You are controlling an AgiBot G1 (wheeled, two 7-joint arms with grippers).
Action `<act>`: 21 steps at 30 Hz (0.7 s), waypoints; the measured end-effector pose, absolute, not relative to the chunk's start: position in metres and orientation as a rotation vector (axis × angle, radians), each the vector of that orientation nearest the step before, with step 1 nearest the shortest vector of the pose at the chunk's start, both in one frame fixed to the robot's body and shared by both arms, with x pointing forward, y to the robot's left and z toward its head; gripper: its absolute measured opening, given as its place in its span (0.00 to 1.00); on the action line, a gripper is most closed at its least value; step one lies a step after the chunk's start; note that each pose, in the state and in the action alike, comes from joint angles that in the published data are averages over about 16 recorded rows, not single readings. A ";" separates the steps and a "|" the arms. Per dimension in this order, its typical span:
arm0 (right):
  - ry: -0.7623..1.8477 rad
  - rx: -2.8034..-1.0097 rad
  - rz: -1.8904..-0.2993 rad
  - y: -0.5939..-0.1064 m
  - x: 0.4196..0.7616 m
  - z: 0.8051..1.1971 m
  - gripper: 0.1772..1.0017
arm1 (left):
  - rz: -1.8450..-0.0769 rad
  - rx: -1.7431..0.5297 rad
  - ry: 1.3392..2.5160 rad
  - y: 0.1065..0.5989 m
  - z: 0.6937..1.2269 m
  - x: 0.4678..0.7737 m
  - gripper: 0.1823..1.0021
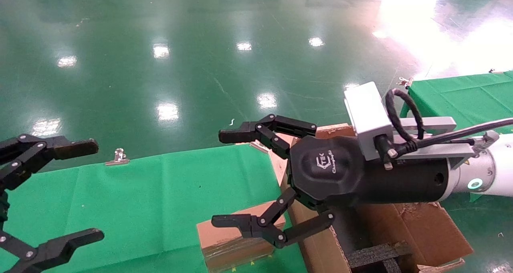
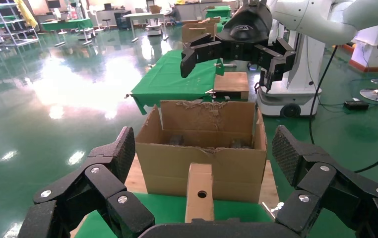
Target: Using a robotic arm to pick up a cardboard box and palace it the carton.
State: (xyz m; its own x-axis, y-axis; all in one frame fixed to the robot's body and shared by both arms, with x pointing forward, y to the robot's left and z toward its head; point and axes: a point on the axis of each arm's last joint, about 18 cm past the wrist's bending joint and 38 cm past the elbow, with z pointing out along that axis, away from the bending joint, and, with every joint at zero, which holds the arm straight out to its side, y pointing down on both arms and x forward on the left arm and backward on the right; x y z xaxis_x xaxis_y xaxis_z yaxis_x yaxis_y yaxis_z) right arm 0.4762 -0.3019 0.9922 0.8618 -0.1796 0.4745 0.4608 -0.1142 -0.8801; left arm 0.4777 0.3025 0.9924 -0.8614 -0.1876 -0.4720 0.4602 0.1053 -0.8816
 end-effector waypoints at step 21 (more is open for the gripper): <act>-0.225 -1.606 -0.550 -0.302 0.477 0.991 1.00 | -1.807 0.265 1.916 0.302 0.992 0.478 0.99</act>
